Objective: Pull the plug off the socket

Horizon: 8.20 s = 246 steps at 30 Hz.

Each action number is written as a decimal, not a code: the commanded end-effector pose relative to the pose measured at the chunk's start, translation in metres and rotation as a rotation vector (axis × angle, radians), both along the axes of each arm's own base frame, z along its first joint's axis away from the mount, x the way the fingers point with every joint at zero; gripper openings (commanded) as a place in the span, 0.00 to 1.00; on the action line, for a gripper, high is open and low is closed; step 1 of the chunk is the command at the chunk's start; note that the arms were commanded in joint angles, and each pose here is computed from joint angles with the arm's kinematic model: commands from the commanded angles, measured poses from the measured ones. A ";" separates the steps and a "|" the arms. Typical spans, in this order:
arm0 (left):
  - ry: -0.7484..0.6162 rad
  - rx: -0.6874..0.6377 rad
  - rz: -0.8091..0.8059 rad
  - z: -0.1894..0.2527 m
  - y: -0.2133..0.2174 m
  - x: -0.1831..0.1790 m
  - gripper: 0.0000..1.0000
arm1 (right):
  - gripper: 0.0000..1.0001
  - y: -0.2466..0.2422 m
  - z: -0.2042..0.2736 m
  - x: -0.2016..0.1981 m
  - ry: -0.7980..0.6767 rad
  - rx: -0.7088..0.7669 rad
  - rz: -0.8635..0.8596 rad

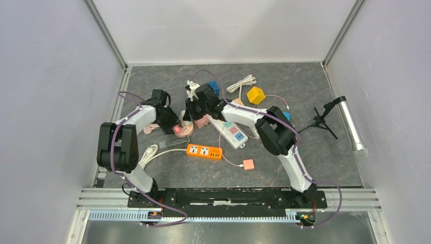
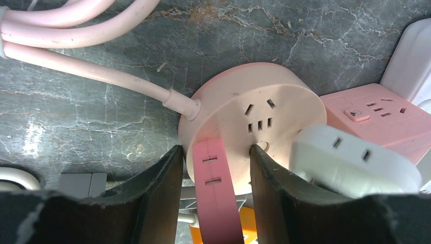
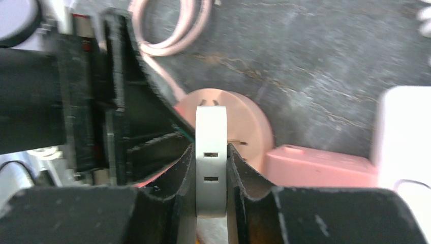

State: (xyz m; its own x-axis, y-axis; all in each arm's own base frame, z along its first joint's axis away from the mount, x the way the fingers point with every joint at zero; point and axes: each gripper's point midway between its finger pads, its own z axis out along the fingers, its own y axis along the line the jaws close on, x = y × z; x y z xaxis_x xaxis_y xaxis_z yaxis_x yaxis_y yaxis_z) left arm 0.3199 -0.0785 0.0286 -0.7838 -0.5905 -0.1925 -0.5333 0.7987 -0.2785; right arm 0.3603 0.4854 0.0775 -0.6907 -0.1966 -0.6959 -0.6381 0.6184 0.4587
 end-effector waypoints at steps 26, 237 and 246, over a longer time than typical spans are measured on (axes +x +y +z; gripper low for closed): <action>-0.115 0.023 -0.138 0.063 -0.005 0.033 0.84 | 0.03 -0.063 0.124 -0.012 -0.341 0.093 0.061; -0.436 -0.052 -0.143 0.155 0.007 0.042 1.00 | 0.00 -0.301 0.123 0.008 -0.334 -0.132 -0.520; -0.446 -0.078 -0.173 0.156 0.001 0.040 1.00 | 0.02 -0.296 0.064 -0.071 -0.101 -0.105 -0.256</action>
